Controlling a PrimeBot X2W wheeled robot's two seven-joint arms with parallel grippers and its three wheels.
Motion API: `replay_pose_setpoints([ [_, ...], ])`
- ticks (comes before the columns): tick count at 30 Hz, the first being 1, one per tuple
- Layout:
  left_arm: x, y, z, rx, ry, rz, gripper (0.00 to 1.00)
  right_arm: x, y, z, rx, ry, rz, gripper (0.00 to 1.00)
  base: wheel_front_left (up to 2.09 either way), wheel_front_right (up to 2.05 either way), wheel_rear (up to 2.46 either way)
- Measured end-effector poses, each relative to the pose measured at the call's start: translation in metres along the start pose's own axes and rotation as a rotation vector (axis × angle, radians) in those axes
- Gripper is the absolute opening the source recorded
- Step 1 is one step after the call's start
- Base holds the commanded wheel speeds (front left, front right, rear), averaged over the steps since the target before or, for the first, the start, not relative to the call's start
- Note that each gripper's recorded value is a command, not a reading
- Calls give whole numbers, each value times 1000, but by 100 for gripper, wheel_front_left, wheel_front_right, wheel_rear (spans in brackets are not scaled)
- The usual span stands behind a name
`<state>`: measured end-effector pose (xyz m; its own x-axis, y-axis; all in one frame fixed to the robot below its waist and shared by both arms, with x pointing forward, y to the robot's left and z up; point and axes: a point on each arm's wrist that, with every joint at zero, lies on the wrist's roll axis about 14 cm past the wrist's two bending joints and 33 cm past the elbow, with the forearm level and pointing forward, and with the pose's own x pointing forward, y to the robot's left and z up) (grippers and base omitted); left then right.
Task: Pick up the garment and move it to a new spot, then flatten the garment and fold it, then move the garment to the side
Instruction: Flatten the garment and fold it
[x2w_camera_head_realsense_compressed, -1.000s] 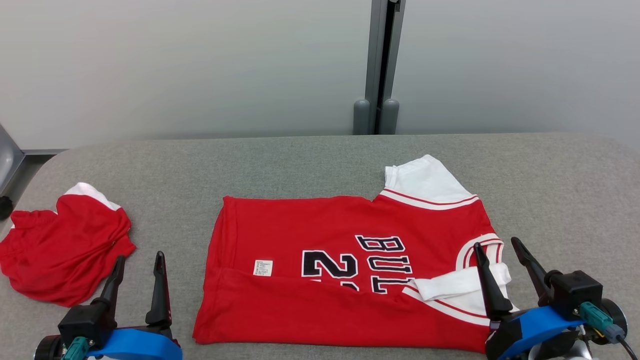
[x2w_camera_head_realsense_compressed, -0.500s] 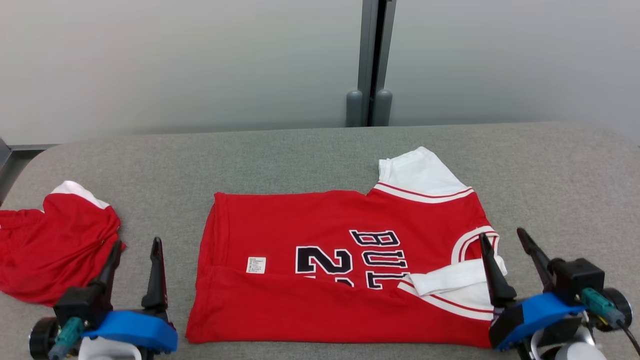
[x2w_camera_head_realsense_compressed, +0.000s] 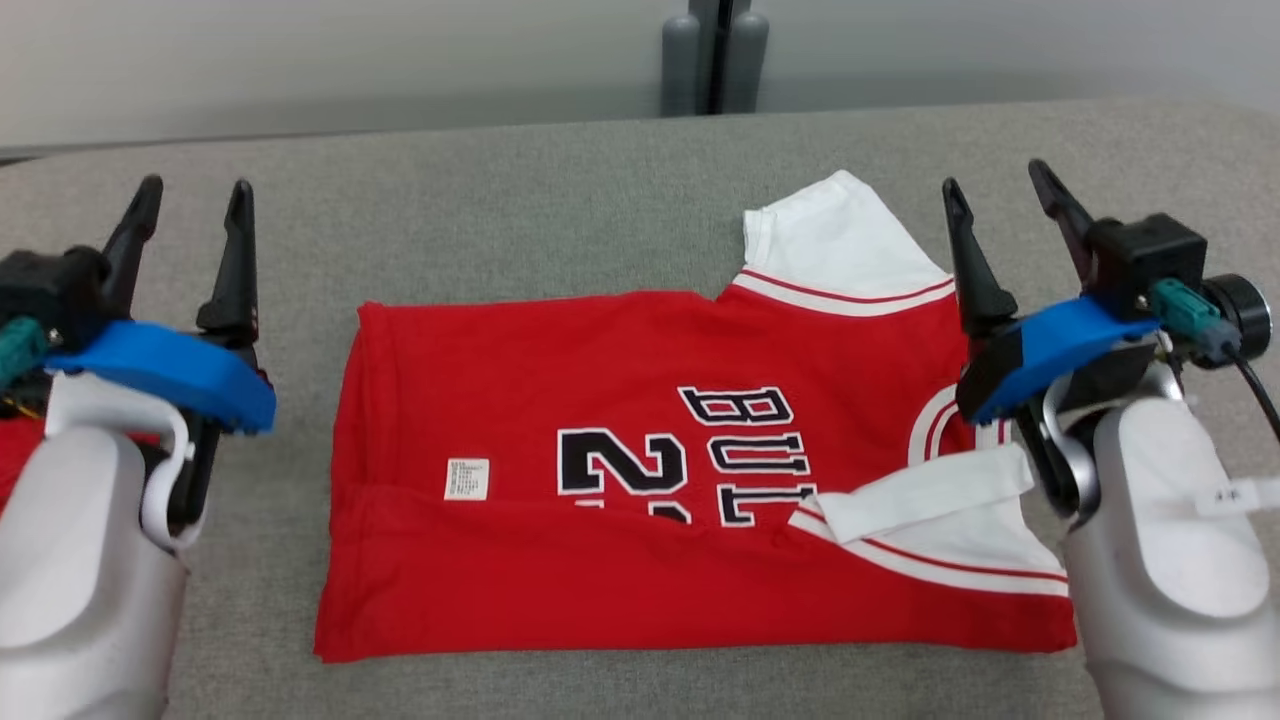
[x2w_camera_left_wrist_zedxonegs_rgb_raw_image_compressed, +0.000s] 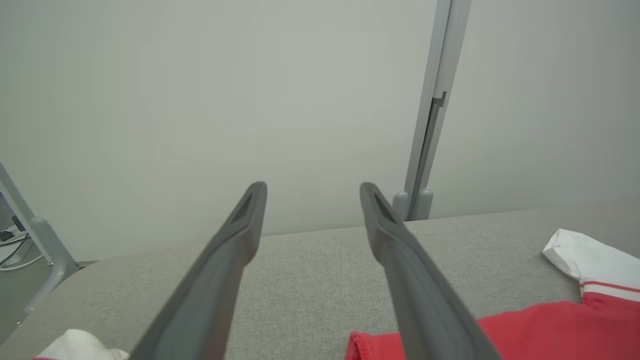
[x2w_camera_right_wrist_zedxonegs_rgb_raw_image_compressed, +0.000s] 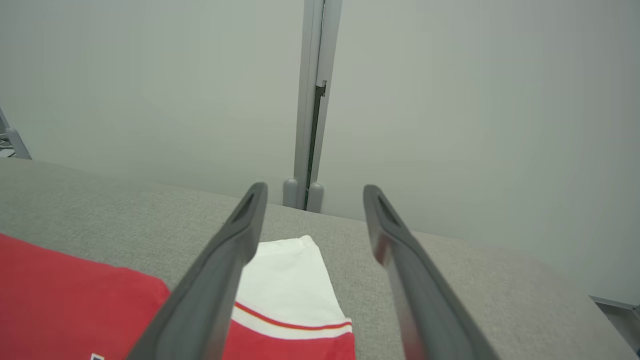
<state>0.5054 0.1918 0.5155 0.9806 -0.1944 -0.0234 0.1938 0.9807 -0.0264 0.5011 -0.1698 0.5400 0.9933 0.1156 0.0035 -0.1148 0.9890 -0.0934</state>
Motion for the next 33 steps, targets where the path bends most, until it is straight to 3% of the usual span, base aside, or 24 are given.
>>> replay_pose_setpoints([
  [9,52,-2,-45,-8,220,-79,100,62,-1,-43,-19,149,21,100,0,0,0],
  [14,46,-10,-90,-27,416,-125,100,76,-1,-60,-26,187,27,100,0,0,0],
  [33,21,-39,-157,-70,731,-256,100,86,-5,-97,-24,263,25,100,0,0,0],
])
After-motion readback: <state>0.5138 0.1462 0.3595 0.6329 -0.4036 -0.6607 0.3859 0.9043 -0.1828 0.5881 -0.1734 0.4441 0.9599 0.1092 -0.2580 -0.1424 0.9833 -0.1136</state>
